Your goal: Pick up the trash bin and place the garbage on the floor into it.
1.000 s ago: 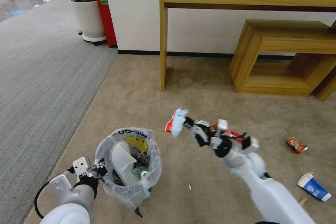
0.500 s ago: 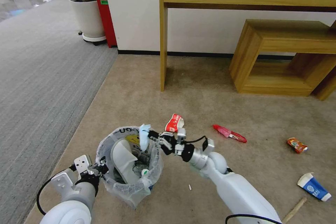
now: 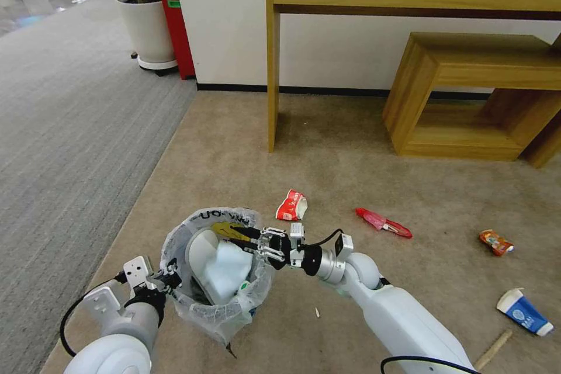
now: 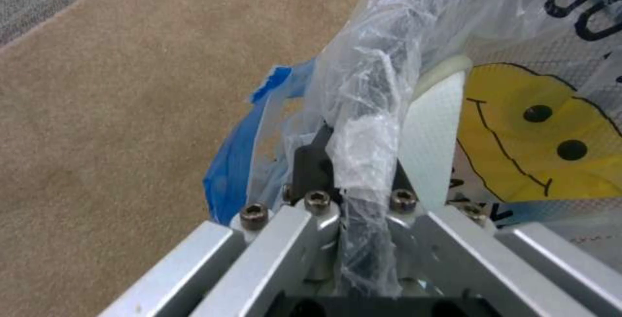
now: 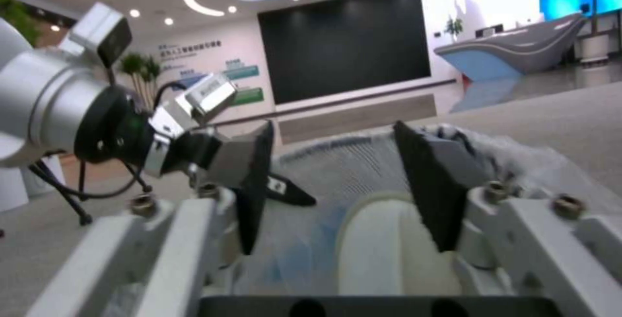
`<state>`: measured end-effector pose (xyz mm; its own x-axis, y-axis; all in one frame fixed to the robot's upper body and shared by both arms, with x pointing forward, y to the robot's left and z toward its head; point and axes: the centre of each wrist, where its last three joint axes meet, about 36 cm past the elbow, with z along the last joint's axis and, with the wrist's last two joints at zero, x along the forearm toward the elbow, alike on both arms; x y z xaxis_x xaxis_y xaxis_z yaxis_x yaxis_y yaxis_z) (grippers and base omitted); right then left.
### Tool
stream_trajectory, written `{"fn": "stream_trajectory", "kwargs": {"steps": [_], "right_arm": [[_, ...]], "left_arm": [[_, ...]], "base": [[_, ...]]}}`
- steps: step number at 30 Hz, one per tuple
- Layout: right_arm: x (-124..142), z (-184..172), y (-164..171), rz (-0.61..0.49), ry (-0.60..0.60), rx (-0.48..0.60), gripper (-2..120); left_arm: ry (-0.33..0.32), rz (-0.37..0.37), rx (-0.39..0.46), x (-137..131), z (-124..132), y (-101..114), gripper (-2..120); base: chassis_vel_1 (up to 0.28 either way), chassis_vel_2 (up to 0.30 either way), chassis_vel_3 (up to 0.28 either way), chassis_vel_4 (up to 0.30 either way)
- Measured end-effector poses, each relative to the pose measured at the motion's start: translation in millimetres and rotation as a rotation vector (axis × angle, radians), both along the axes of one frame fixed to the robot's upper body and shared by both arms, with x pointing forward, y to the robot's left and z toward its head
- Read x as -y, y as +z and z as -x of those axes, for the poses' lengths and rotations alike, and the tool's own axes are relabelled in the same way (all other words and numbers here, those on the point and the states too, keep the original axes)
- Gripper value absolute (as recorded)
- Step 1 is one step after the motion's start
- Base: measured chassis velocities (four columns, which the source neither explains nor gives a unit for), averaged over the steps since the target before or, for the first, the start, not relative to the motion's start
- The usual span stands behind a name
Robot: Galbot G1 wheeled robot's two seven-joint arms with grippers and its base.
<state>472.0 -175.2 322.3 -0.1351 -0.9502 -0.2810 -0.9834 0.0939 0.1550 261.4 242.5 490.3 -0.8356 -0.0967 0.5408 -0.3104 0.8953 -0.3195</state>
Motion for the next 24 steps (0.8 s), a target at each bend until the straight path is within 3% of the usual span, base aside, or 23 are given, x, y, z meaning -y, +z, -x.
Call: {"fn": "stream_trajectory", "kwargs": {"steps": [6,8,9,12,13,15,17,20,24], "right_arm": [[12.1,1.3,11.4,-0.012,-0.107,0.014,73],[20.7,2.2,31.1,-0.045,-0.233,0.031,84],[20.7,2.2,31.1,-0.045,-0.233,0.031,84],[39.2,6.3,54.3,-0.068,-0.441,0.065,97],[39.2,6.3,54.3,-0.068,-0.441,0.065,97],[57.4,16.1,66.0,-0.044,-0.625,0.088,100],[67.3,19.5,68.8,-0.027,-0.686,0.102,100],[101.9,33.2,65.7,0.014,-0.871,0.137,100],[123.1,52.0,56.3,0.022,-0.995,0.144,100]], "left_arm": [[0.008,-0.009,0.001,-2.9,-0.1,0.3,1],[0.017,-0.016,0.002,-5.6,-1.6,-0.3,1],[0.017,-0.016,0.002,-5.6,-1.6,-0.3,1],[0.027,-0.026,0.004,-6.6,-2.3,0.3,1],[0.027,-0.026,0.004,-6.6,-2.3,0.3,1],[0.033,-0.034,0.004,-7.0,-1.9,1.4,1],[0.035,-0.037,0.005,-7.9,-1.5,2.0,1],[0.036,-0.041,0.006,-10.0,-0.5,2.8,1],[0.04,-0.048,0.013,-11.6,-0.5,4.1,1]], "base": [[0.0,0.0,0.0,0.0],[0.0,0.0,0.0,0.0],[0.0,0.0,0.0,0.0],[0.0,0.0,0.0,0.0],[0.0,0.0,0.0,0.0],[0.0,0.0,0.0,0.0],[0.0,0.0,0.0,0.0],[0.0,0.0,0.0,0.0],[0.0,0.0,0.0,0.0]]}}
